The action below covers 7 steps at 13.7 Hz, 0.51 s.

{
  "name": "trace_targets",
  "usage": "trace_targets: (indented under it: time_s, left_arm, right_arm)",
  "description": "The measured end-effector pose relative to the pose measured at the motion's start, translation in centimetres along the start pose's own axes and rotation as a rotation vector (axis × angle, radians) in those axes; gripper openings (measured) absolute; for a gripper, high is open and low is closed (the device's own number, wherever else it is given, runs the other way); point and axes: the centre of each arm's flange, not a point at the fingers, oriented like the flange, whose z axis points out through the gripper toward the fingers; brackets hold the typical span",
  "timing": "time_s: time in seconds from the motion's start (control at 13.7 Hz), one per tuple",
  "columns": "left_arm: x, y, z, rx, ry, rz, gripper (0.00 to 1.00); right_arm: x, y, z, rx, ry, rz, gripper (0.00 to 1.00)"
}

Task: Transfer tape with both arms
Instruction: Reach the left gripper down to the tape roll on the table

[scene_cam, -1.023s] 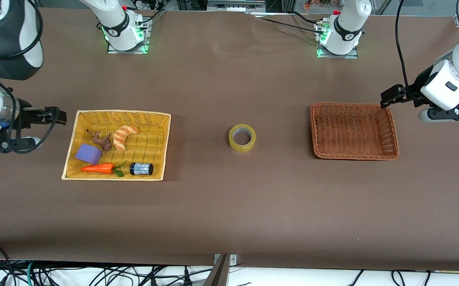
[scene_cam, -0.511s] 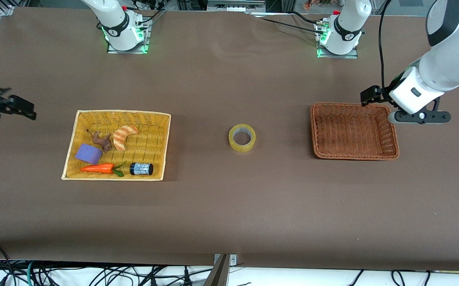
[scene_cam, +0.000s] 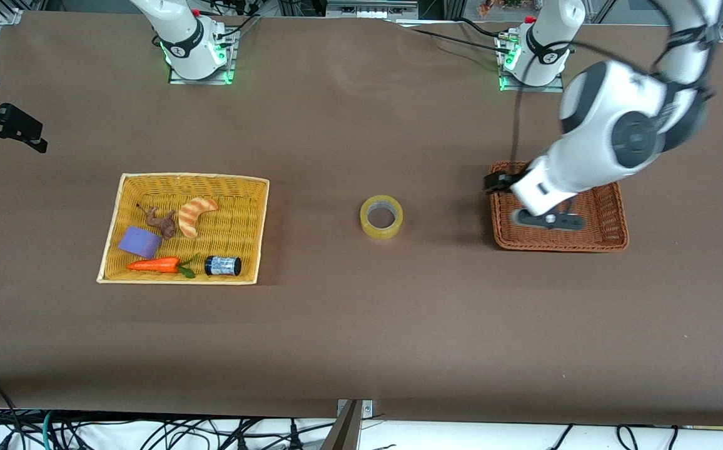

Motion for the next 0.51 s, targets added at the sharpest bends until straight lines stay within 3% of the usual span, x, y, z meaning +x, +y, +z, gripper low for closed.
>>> trace_targets:
  time_s: [0.51]
  left_arm:
    - [-2.6, 12.2, 15.6, -0.043, 0.071, -0.198, 1.0]
  right_arm:
    - [0.9, 1.0, 1.3, 0.003, -0.02, 0.014, 1.0]
